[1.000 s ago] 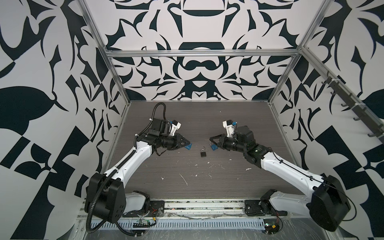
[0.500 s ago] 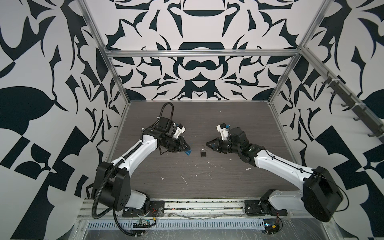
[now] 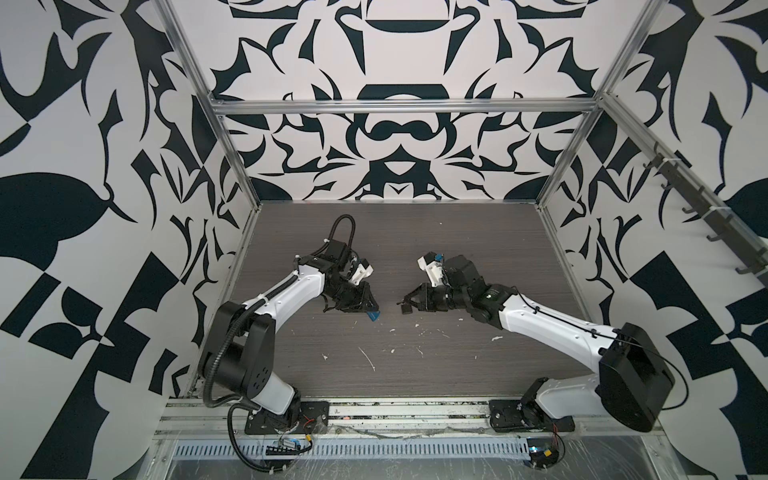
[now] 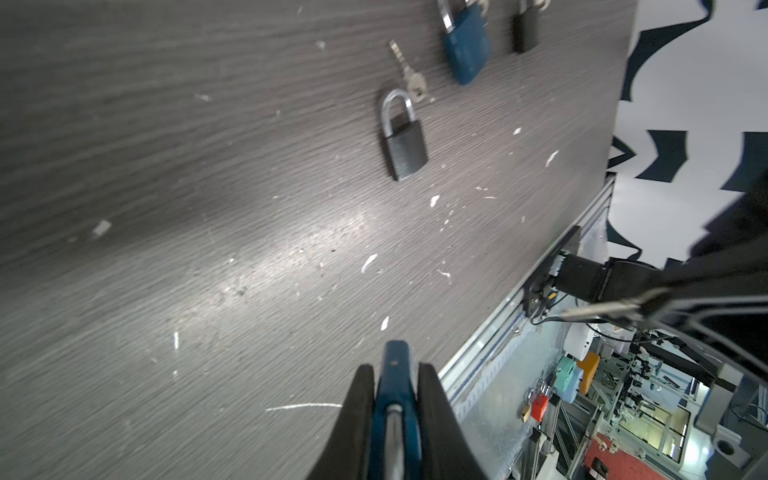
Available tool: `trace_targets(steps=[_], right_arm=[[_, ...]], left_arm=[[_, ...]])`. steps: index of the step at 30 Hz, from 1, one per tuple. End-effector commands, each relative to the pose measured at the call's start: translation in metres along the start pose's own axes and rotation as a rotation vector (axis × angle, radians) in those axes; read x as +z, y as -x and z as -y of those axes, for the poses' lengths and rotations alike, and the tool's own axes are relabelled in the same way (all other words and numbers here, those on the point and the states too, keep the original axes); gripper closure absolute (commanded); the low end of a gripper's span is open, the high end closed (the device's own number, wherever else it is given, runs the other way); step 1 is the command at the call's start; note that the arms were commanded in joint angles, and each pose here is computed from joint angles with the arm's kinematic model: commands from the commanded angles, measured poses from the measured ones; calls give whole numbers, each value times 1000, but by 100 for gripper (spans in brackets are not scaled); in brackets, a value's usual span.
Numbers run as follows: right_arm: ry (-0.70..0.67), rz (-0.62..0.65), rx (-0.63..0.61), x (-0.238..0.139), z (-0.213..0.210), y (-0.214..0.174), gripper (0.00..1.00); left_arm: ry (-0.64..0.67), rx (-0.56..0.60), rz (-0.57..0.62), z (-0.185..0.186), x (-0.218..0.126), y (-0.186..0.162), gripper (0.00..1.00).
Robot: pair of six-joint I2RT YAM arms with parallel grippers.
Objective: Lock with the key
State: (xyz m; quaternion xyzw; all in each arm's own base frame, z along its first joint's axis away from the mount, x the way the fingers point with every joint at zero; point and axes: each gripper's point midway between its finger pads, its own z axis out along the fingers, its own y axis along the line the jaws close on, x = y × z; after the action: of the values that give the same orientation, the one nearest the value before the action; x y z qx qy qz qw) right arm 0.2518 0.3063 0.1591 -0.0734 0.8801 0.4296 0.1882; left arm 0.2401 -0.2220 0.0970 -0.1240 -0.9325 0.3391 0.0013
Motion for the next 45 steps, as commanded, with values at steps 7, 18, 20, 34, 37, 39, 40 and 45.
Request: trace_targets(steps=[7, 18, 20, 34, 37, 39, 40, 45], right_arm=[[15, -36, -70, 5, -10, 1, 100], [12, -71, -72, 15, -3, -9, 100], [12, -76, -72, 16, -2, -11, 100], [12, -102, -73, 24, 3, -15, 100], [10, -108, -73, 25, 4, -16, 100], [5, -108, -76, 25, 4, -15, 100], [3, -106, -77, 25, 4, -15, 100], [-4, -110, -95, 25, 3, -12, 100]], left_arm=[[81, 19, -122, -20, 20, -7, 100], [163, 25, -201, -37, 41, 8, 93], [164, 29, -209, -38, 44, 10, 87], [226, 76, -177, -41, 42, 41, 55], [220, 88, -158, -38, 41, 49, 55], [220, 93, -150, -37, 41, 54, 55], [219, 95, -146, -36, 41, 55, 55], [226, 115, -103, -30, 33, 65, 55]])
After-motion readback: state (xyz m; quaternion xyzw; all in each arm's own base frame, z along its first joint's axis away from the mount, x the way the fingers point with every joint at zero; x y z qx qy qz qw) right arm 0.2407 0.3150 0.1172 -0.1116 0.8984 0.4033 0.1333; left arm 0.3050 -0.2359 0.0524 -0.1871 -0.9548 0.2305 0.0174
